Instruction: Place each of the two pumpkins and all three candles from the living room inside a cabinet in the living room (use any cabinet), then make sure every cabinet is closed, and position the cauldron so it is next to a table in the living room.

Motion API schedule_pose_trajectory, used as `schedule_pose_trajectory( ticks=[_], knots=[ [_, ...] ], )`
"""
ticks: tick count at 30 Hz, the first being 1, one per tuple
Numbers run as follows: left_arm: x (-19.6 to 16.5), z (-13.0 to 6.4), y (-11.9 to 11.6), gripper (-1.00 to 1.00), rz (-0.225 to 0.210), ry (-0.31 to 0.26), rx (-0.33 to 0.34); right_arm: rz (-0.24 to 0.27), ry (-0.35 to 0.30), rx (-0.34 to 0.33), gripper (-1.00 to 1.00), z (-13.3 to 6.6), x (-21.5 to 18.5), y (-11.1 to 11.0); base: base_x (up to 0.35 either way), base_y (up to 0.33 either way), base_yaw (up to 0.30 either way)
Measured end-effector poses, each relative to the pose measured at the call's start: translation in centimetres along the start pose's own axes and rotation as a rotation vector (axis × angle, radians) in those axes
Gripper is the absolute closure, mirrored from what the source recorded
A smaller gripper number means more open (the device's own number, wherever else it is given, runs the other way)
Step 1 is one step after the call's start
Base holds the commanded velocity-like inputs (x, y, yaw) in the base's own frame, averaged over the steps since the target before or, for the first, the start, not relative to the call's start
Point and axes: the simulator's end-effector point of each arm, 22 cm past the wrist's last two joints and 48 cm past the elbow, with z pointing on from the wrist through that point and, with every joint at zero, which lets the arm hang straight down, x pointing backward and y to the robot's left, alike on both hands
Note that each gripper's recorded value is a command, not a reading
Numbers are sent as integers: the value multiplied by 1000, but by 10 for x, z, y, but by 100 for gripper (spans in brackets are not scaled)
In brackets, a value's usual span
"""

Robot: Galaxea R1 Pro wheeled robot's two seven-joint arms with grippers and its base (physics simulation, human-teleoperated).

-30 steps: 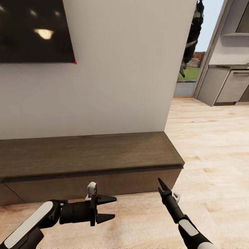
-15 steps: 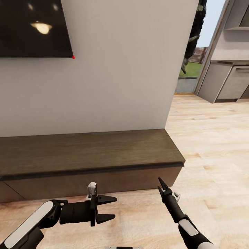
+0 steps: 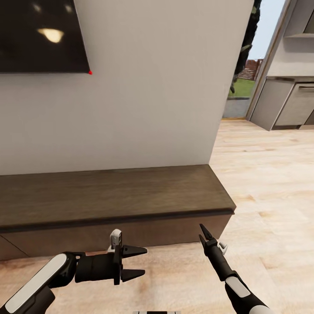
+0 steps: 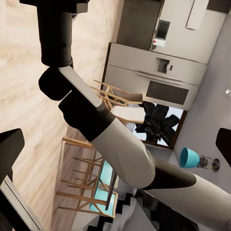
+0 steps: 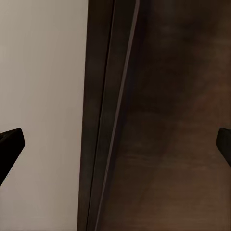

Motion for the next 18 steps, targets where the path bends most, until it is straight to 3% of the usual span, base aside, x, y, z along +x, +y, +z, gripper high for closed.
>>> schedule_pose_trajectory(
  ticks=[18],
  knots=[
    [0,0,0,-100,0,1,0,-2,0,-1,-100,0,0,0,88,0,0]
  ],
)
